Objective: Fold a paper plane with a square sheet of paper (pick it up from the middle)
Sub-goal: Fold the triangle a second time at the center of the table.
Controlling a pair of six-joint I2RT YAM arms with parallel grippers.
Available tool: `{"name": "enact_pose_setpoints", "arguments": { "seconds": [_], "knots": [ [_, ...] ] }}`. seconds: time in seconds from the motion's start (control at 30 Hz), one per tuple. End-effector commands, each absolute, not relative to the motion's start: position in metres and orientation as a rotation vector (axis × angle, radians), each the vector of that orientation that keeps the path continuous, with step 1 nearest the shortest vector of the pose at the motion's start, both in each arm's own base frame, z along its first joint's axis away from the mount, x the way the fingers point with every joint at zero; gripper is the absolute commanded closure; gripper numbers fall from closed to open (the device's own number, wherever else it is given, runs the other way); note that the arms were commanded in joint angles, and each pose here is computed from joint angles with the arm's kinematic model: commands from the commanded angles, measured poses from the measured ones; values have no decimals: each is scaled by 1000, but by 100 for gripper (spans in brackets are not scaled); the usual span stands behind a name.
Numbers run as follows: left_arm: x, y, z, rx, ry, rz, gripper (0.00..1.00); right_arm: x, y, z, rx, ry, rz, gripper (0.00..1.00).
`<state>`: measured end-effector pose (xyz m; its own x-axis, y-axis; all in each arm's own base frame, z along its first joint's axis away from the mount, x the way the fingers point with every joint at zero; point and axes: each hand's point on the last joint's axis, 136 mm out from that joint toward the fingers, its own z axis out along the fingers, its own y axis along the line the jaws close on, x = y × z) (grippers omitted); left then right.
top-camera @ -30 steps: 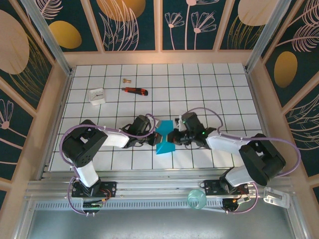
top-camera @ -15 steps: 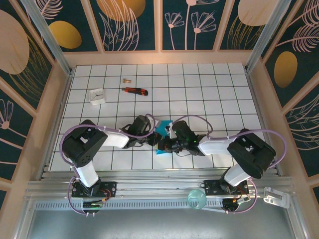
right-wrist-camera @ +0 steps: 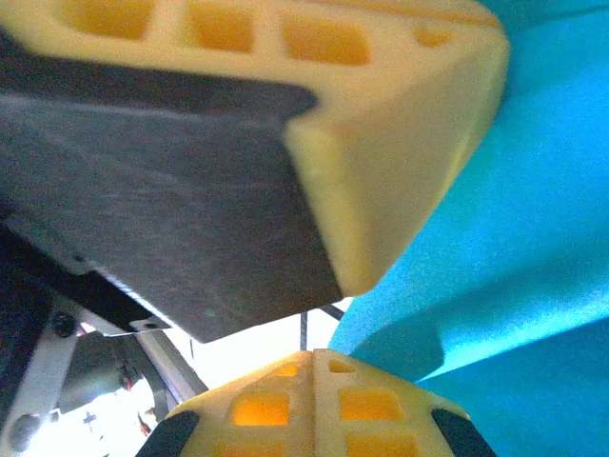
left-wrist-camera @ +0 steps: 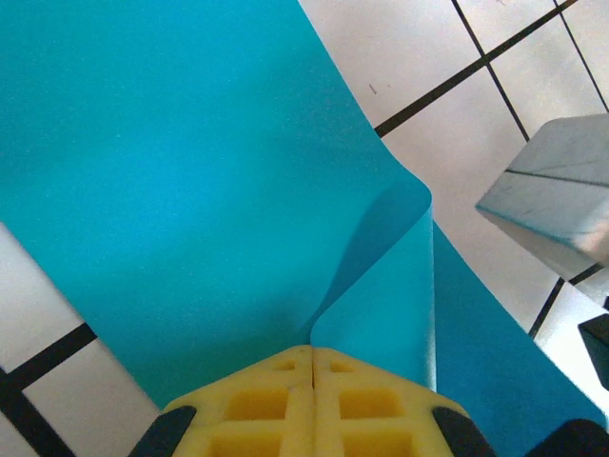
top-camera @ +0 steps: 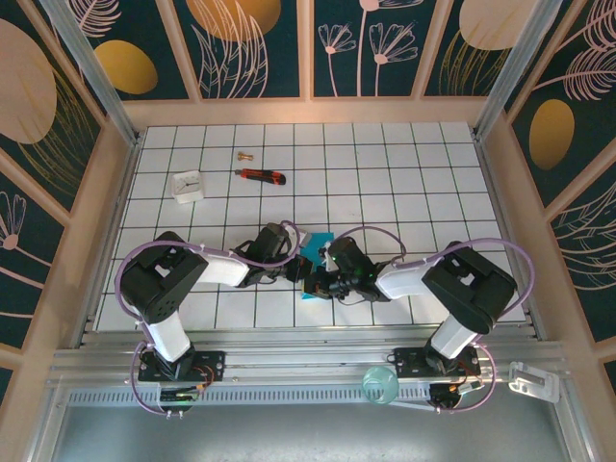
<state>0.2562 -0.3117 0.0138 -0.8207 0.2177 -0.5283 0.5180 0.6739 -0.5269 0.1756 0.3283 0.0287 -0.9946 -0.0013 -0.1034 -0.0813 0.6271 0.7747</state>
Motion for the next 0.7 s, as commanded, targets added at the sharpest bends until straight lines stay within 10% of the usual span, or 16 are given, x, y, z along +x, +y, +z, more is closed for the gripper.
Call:
{"name": "enact_pose_setpoints", "arguments": {
  "seconds": [0.0,0.67],
  "knots": [
    [229,-272,-35,528,2697,-787,100,177,332,25,-75,2749,1301,100],
    [230,-273,-36,516,2699,-784,100,160,312,-3,-70,2866,1183,100]
  ]
}}
